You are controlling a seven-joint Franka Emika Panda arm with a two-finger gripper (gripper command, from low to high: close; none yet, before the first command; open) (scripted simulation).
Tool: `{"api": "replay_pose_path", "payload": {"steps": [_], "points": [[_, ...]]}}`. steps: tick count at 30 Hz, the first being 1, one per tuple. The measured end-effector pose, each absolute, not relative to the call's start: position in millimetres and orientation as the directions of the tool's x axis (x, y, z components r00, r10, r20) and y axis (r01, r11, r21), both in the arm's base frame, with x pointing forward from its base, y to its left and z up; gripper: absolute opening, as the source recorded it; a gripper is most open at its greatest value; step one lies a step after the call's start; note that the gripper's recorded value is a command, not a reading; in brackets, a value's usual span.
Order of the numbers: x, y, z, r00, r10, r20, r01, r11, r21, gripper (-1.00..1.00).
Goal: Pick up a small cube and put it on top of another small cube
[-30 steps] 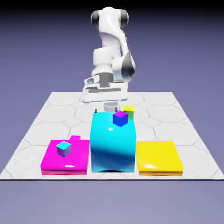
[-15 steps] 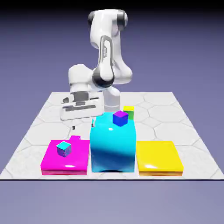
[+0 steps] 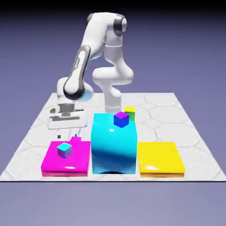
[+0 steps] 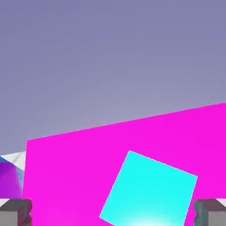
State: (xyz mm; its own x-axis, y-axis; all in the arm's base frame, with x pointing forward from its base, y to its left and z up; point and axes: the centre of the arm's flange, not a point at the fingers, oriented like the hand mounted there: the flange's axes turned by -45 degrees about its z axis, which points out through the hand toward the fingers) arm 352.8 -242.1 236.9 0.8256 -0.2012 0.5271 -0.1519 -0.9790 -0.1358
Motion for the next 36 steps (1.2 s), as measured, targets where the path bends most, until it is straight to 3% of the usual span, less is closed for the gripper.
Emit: {"api": "replay_pose_path", "payload": {"steps": [7,18,21,29,30,36], "points": [[323,-270,210,0.804,-0.212,0.556,-0.213,-0.975,-0.062,0.0],[224,-204,179,0.855,-0.083,0.512,-0.09,-0.996,-0.011,0.0],[203,-207,180,0.859,-0.129,0.495,-0.149,-0.989,0.001,0.0],[228,-208,121,0.861,-0.121,0.495,-0.138,-0.99,-0.002,0.0],[230,-208,117,0.86,-0.12,0.495,-0.138,-0.99,-0.001,-1.0],[219,-207,149,0.861,-0.122,0.493,-0.138,-0.99,-0.005,-1.0]]}}
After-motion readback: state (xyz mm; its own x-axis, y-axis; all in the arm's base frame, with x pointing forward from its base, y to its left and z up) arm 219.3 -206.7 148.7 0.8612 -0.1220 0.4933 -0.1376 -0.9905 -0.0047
